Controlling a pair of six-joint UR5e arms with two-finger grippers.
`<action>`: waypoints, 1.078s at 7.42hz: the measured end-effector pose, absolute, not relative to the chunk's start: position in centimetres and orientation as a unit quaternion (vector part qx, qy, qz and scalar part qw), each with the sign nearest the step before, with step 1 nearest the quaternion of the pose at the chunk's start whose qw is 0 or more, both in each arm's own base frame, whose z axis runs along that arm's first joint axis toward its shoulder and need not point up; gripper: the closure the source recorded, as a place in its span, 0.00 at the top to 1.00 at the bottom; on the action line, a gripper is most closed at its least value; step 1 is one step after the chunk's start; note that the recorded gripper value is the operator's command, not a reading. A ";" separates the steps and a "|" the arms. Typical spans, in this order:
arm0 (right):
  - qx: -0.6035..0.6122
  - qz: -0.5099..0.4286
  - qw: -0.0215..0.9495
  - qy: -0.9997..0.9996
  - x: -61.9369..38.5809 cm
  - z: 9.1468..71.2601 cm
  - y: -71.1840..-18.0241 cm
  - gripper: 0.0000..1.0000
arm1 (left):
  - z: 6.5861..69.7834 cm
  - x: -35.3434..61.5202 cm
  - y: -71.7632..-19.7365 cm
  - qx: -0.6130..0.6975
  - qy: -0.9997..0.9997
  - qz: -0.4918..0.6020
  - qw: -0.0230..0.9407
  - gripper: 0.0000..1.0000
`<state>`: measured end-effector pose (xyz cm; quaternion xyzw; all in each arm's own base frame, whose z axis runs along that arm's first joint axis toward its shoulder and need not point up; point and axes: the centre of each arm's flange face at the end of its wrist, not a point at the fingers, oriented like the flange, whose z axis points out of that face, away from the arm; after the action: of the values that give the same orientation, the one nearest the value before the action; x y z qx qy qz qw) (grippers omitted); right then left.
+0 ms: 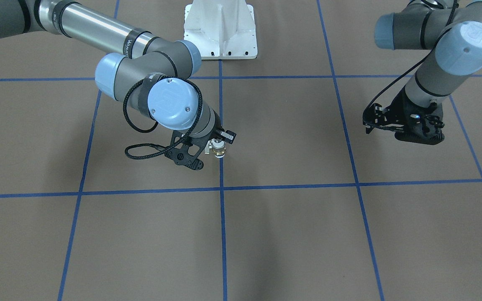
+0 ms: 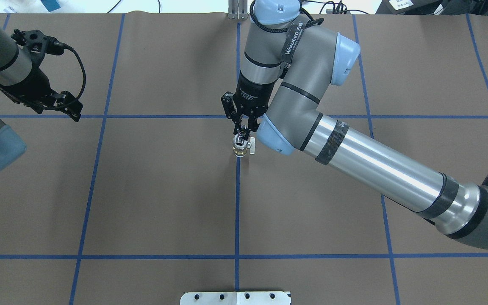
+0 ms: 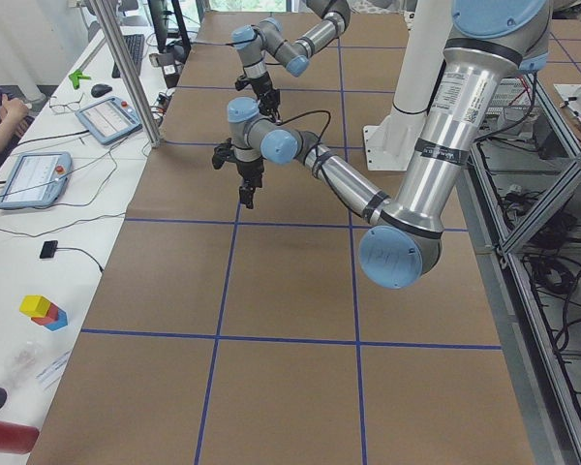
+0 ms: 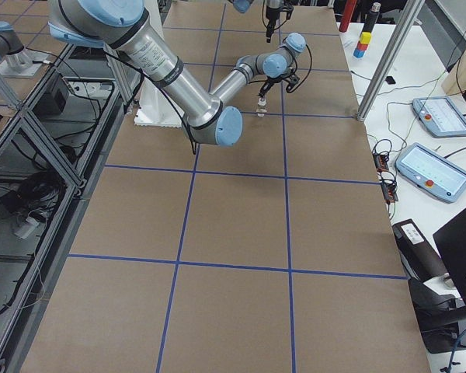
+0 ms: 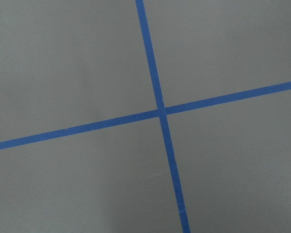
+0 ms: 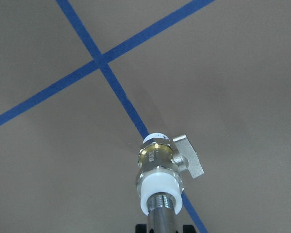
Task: Assemble PPR valve and pipe with both arms
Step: 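Press the pipe down into the valve with the right gripper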
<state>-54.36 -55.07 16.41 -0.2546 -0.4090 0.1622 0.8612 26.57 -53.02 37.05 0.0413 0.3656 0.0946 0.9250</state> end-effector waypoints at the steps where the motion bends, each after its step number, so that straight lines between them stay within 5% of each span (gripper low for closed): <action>1: -0.254 0.162 0.862 -0.409 -54.5 16.5 -55.0 0.00 | 37.1 26.6 -53.0 0.041 0.365 0.094 0.925 1.00; 8: -0.243 0.154 0.863 -0.415 -54.9 16.7 -54.6 0.00 | 37.3 26.7 -53.1 0.041 0.365 0.095 0.925 1.00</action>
<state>-54.94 -54.61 16.72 -0.2434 -0.4153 0.1544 0.8628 26.66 -53.14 37.30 0.0409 0.3652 0.0950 0.9252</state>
